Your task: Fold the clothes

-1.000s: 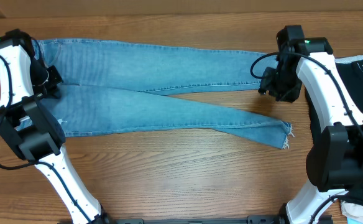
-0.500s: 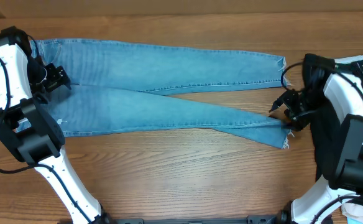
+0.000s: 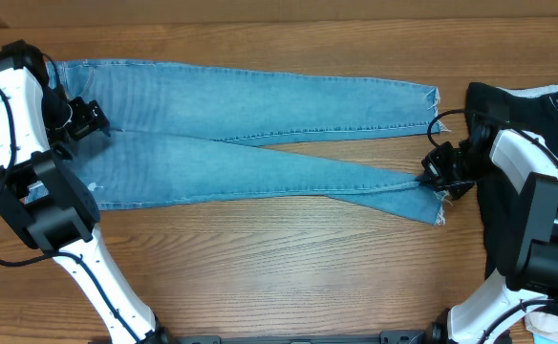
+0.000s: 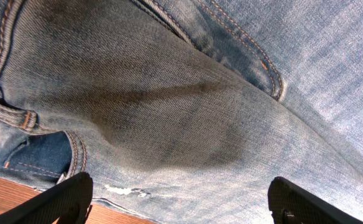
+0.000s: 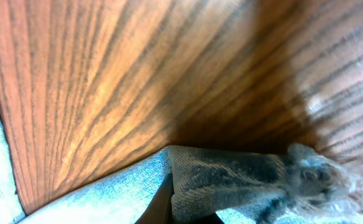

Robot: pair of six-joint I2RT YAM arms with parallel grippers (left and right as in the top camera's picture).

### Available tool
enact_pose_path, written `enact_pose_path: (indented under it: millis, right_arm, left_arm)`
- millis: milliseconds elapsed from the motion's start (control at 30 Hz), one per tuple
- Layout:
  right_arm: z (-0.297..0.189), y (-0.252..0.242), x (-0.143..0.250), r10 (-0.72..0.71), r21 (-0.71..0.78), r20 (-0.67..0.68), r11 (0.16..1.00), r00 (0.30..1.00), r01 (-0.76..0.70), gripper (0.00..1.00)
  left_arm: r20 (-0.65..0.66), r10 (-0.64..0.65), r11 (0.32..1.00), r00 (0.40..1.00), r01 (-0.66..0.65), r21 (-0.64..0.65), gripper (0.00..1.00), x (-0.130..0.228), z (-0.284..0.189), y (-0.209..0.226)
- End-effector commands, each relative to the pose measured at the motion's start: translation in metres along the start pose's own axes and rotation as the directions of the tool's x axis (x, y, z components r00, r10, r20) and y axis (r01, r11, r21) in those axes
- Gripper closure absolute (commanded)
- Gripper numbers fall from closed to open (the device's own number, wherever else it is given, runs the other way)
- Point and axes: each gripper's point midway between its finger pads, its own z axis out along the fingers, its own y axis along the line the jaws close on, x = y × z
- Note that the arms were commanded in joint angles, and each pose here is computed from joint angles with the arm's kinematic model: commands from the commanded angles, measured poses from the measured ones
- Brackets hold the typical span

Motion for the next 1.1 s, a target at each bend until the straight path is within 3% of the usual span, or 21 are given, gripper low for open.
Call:
enact_pose_path:
  millis: [0, 133, 300, 433, 533, 667, 833, 933, 1000, 1067]
  right_arm:
    - [-0.021, 0.024, -0.012, -0.1, -0.066, 0.06, 0.992, 0.993, 0.104, 0.96]
    - [-0.061, 0.067, -0.011, -0.213, -0.208, 0.122, 0.949, 0.969, 0.235, 0.96]
    - [-0.12, 0.125, 0.016, -0.423, -0.431, 0.239, 0.761, 0.874, 0.486, 0.96]
    - [-0.154, 0.133, 0.036, -0.572, -0.377, 0.391, 0.615, 0.721, 0.692, 0.96]
    - [-0.153, 0.132, 0.048, -0.638, -0.362, 0.395, 0.552, 0.66, 0.751, 0.96]
    - [-0.149, 0.144, 0.069, -0.753, -0.327, 0.446, 0.367, 0.485, 0.871, 0.96]
    - [-0.119, 0.115, 0.11, -0.915, -0.258, 0.324, 0.159, 0.241, 0.953, 0.96]
    - [-0.104, 0.086, 0.117, -0.941, -0.247, 0.184, 0.235, 0.284, 0.94, 0.96]
    - [-0.097, 0.071, 0.12, -0.918, -0.251, 0.1, 0.35, 0.384, 0.902, 0.96]
    - [-0.083, 0.051, 0.112, -0.847, -0.186, 0.011, 0.521, 0.532, 0.833, 0.96]
  left_arm:
    - [0.038, -0.004, 1.0, 0.999, 0.003, 0.015, 0.07, 0.0, -0.016, -0.006]
    - [0.039, -0.004, 1.0, 0.999, 0.003, 0.015, 0.07, -0.001, -0.016, -0.006]
    - [0.039, -0.004, 1.0, 0.999, 0.003, 0.015, 0.06, 0.0, -0.016, -0.006]
    - [0.039, -0.003, 1.0, 0.999, 0.002, 0.015, 0.05, 0.0, -0.016, -0.006]
    - [0.042, -0.002, 1.0, 0.999, 0.001, 0.016, 0.02, -0.001, -0.016, -0.007]
    - [0.041, -0.005, 1.0, 0.999, 0.004, 0.016, 0.02, -0.001, -0.016, -0.006]
    - [0.046, -0.004, 1.0, 0.999, 0.004, 0.017, 0.02, -0.002, -0.016, -0.006]
    - [0.048, -0.005, 1.0, 0.999, 0.004, 0.017, 0.02, -0.003, -0.016, -0.006]
    - [0.05, -0.004, 1.0, 0.999, 0.004, 0.017, 0.02, -0.003, -0.016, -0.006]
    - [0.05, -0.004, 1.0, 0.999, 0.004, 0.017, 0.02, -0.003, -0.016, -0.006]
